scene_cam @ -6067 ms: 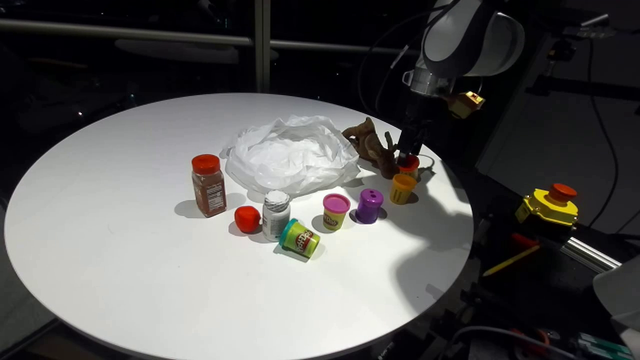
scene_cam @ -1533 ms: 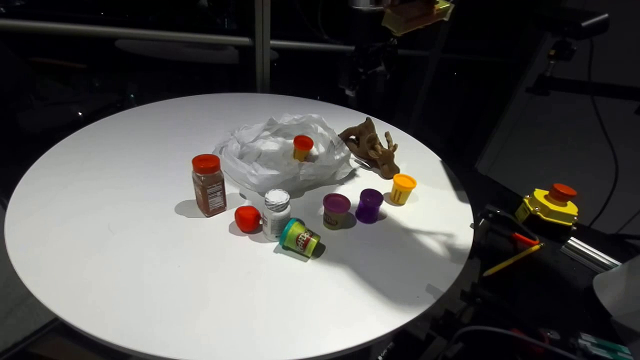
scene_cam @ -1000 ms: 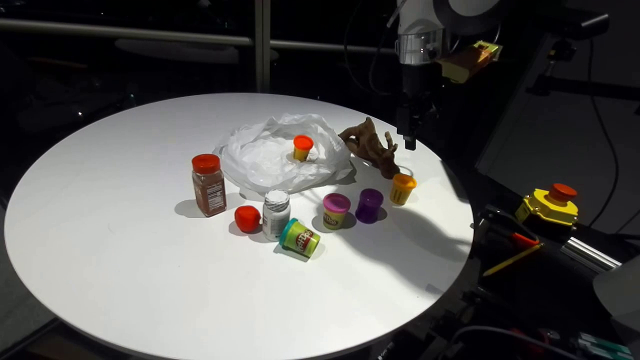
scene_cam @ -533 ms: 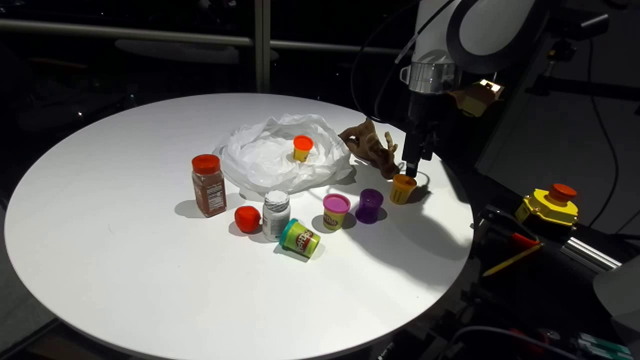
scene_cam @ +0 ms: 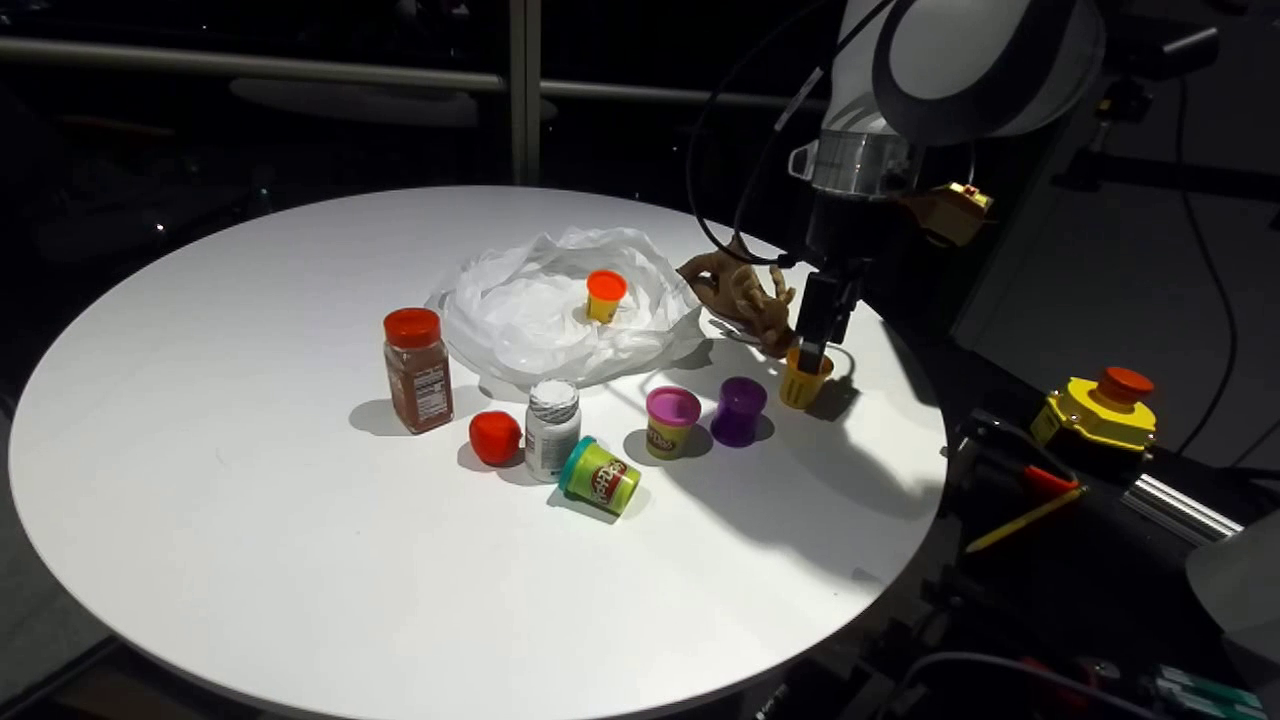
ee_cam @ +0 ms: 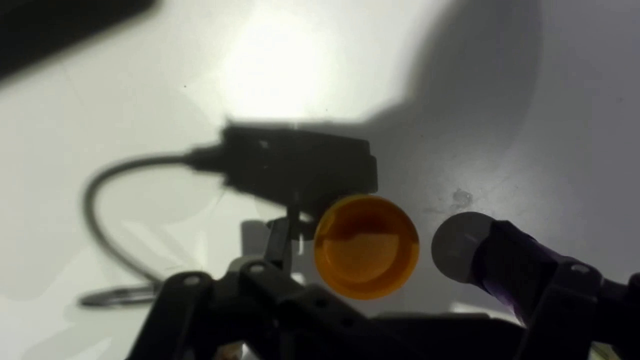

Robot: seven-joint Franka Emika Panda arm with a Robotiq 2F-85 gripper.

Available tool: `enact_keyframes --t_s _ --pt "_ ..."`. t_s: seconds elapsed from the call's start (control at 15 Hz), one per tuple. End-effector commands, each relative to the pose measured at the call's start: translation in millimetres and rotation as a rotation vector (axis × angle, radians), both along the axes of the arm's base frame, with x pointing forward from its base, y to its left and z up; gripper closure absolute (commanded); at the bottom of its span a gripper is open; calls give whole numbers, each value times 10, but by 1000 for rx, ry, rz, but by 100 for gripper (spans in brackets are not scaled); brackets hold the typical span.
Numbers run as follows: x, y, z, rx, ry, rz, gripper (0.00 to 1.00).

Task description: Put the contents on the table into the plastic bag.

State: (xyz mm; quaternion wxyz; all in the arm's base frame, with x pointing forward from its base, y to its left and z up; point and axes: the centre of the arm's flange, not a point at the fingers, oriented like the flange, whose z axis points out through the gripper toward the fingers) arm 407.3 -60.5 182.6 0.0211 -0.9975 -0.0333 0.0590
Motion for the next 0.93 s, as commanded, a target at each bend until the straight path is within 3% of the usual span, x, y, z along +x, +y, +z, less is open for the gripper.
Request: enact_keyframes --t_s 0.0,0.2,0.33,0.53,0.73,0.87 --pt "15 -73 -107 5 -16 4 0" --pt "0 -94 -191 6 1 4 0" --pt "0 -111 -231 7 4 2 26" --pt "-2 -120 -181 11 -16 10 51" --pt "70 -146 4 2 -55 7 73" --pt "177 -144 170 -15 -85 2 74"
